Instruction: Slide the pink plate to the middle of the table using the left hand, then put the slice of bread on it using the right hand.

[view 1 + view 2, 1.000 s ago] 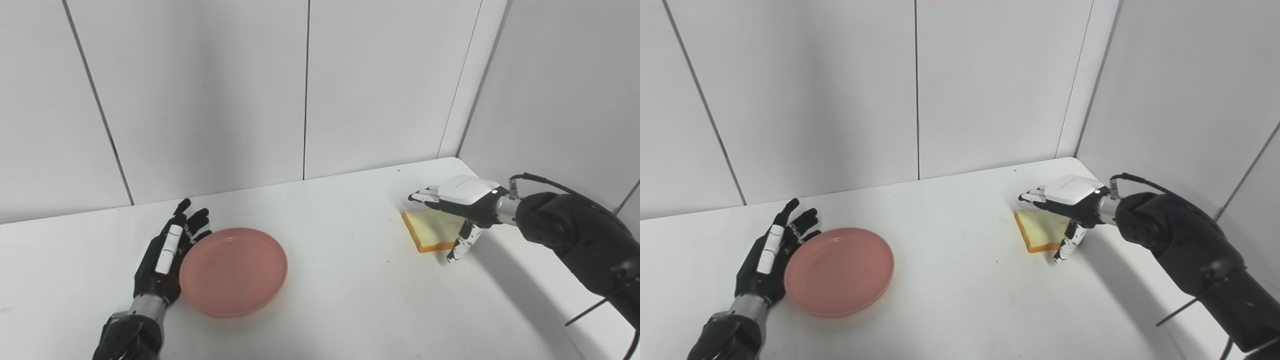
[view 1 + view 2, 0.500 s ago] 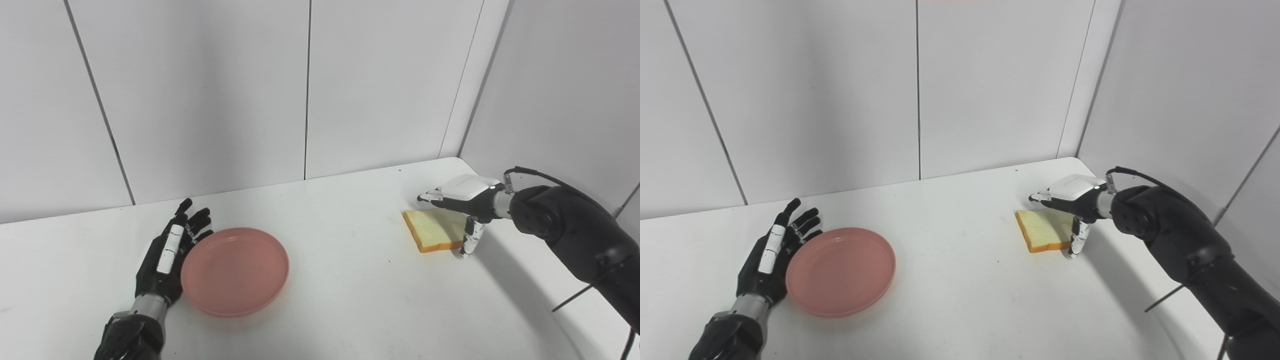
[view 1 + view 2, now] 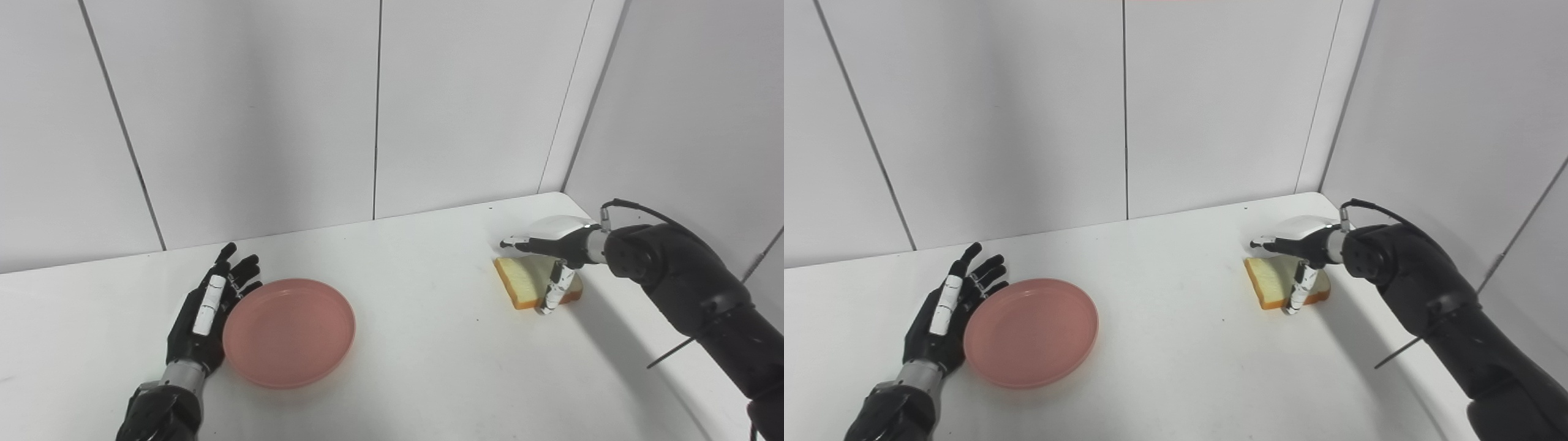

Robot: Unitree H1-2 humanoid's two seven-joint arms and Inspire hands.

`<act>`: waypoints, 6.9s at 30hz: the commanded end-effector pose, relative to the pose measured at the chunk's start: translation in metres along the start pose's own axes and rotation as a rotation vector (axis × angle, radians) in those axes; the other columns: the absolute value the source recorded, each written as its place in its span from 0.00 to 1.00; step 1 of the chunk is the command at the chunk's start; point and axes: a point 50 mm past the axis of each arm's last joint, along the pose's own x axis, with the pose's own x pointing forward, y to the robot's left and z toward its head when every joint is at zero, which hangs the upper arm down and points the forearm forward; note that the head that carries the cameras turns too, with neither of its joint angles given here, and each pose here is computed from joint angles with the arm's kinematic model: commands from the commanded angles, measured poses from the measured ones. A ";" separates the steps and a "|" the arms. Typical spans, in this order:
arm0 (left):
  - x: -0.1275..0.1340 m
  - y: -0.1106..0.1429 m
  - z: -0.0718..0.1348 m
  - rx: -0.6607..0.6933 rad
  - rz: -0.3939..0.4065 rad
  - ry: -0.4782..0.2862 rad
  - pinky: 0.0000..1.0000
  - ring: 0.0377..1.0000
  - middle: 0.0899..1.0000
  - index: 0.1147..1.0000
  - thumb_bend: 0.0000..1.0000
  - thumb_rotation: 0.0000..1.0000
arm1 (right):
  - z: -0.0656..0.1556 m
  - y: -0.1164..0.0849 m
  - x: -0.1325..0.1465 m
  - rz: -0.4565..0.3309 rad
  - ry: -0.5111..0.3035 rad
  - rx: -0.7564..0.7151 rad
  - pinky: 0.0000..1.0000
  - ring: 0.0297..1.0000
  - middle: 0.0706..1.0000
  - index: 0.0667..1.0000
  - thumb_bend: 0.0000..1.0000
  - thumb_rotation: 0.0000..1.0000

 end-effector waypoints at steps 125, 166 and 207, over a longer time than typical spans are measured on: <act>0.000 -0.058 -0.047 0.001 -0.005 0.048 0.76 0.84 0.77 0.92 0.84 0.76 | 0.306 -0.088 0.025 -0.168 -0.558 -0.388 0.29 0.35 0.41 0.48 0.53 0.01; 0.001 -0.057 -0.046 -0.020 -0.005 0.046 0.77 0.84 0.75 0.91 0.82 0.75 | 0.291 -0.100 0.008 -0.295 -0.659 -0.346 0.64 0.71 0.71 0.68 1.00 0.44; 0.002 -0.057 -0.014 0.116 0.163 -0.093 1.00 1.00 1.00 0.99 0.81 0.82 | 0.207 0.063 0.064 -0.575 -0.587 1.079 0.91 0.93 0.92 0.88 0.86 1.00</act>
